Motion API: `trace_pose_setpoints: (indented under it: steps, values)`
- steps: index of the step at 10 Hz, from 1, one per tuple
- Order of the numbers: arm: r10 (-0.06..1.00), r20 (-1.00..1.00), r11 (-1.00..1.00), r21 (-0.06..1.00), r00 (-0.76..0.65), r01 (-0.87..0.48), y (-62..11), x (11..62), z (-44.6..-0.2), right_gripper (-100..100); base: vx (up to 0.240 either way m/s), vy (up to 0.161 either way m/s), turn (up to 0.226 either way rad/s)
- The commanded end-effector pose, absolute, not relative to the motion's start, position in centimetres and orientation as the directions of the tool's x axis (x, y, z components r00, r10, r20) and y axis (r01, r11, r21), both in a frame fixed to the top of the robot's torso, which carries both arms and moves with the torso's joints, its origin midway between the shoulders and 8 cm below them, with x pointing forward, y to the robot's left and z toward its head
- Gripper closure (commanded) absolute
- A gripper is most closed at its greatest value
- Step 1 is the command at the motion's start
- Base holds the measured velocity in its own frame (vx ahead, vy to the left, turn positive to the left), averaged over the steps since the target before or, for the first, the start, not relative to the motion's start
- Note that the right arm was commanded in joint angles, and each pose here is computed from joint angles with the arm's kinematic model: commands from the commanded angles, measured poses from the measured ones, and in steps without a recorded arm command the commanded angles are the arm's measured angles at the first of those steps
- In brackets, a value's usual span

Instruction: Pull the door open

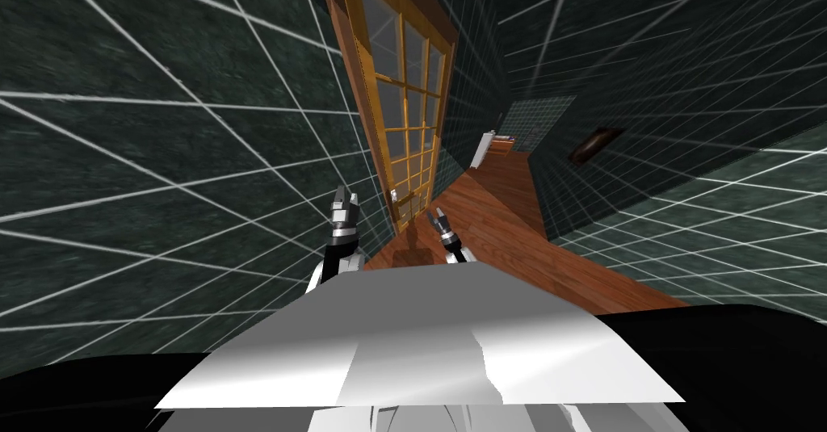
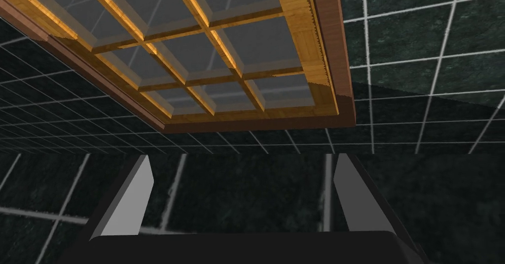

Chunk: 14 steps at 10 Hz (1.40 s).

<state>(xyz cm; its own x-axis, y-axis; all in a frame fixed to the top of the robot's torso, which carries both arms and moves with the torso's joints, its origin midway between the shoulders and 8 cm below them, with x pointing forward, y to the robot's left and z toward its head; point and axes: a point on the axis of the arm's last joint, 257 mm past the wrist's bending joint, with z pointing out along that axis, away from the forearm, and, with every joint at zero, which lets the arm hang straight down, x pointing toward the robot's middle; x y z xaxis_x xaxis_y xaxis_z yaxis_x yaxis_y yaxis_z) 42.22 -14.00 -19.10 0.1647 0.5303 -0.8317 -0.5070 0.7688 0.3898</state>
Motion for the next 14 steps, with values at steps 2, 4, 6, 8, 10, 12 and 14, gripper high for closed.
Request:
trace_pose_setpoints:
  steps: [2,4,6,8,10,12,14]
  values:
    - [0.482,-0.863,0.786,0.352,0.148,-0.508,-12.9,42.3,-21.1,-100,0.091,0.036,0.003]
    - [0.445,-0.885,0.797,0.324,0.133,-0.51,-12.1,42.3,-22.7,-100,0.091,0.021,0.003]
    - [0.41,-0.904,0.804,0.297,0.119,-0.515,-11.3,42.3,-24.1,-100,0.105,0.017,0.004]
    - [0.374,-0.921,0.81,0.269,0.106,-0.521,-10.6,42.2,-25.6,-100,0.107,0.034,0.0]
    - [0.338,-0.937,0.814,0.242,0.093,-0.529,-9.8,42.0,-27.0,-100,0.101,0.021,0.005]
    - [0.305,-0.949,0.815,0.216,0.08,-0.538,-9.0,41.8,-28.3,-100,0.094,0.018,0.0]
    - [0.272,-0.96,0.814,0.191,0.069,-0.548,-8.2,41.5,-29.6,-100,0.087,0.01,0.002]
